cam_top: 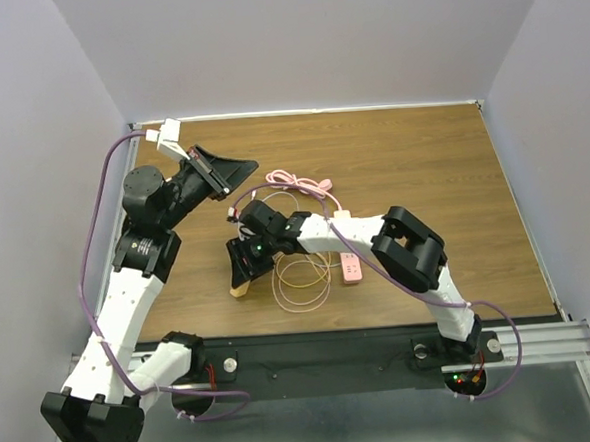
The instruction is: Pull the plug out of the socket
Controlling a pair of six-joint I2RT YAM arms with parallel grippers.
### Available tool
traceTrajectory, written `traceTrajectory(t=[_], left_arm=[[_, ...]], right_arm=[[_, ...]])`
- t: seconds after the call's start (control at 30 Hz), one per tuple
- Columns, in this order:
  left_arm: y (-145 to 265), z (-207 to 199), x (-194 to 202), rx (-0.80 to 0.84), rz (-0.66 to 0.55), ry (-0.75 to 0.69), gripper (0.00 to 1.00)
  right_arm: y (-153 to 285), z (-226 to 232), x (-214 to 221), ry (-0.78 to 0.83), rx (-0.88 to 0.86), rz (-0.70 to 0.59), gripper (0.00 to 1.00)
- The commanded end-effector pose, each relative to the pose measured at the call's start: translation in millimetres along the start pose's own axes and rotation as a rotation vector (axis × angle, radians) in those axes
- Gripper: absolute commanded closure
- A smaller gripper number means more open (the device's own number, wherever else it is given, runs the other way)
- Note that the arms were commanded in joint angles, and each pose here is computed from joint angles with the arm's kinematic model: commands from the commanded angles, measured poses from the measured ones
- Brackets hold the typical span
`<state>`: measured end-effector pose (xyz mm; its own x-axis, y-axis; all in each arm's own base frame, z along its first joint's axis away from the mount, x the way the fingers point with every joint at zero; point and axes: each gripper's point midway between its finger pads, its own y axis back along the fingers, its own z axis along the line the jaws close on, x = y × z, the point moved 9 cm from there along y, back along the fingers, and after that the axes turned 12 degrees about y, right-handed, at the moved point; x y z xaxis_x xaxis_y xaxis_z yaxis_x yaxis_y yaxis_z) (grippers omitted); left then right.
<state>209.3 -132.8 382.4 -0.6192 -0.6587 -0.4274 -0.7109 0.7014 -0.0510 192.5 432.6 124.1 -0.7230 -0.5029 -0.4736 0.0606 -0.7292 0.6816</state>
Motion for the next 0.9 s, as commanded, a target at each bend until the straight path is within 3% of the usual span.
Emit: traceTrajectory(t=[0.0,0.07,0.1,0.13,0.3,0.43,0.6,0.87], left_arm=[[7.5,0.1,0.8,-0.003,-0.009,-0.034,1.0],[7.6,-1.0,0.5,0.005,-0.012,-0.035,1.0],[7.3,-2.2,0.2,0.011,-0.012,-0.031,1.0],[6.7,-4.4,-1.0,0.022,-0.014,-0.038,1.0],[4.5,-9.9,-3.8,0.044,0.0,-0.056,1.0],[-3.8,-7.0,-5.0,0.07,0.011,-0.034,1.0],[-39.5,28.9,17.0,0.07,0.188,0.041,1.0],[-126.0,58.6,83.9,0.03,0.451,0.048,1.0]], right_arm=[[18.7,20.2,-30.7,0.043,-0.013,-0.112,0.43],[29.8,21.3,-33.6,0.046,0.044,-0.153,0.23],[48.0,31.6,-40.2,0.068,0.046,-0.197,0.17],[55.9,32.1,-40.6,0.077,0.08,-0.212,0.0],[102.5,36.8,-21.8,0.078,0.185,-0.261,0.0],[168.7,43.1,4.4,0.006,0.325,-0.403,0.0],[210.2,22.6,53.9,-0.068,0.574,-0.354,0.0],[246.0,12.3,94.4,-0.221,0.71,-0.42,0.0]])
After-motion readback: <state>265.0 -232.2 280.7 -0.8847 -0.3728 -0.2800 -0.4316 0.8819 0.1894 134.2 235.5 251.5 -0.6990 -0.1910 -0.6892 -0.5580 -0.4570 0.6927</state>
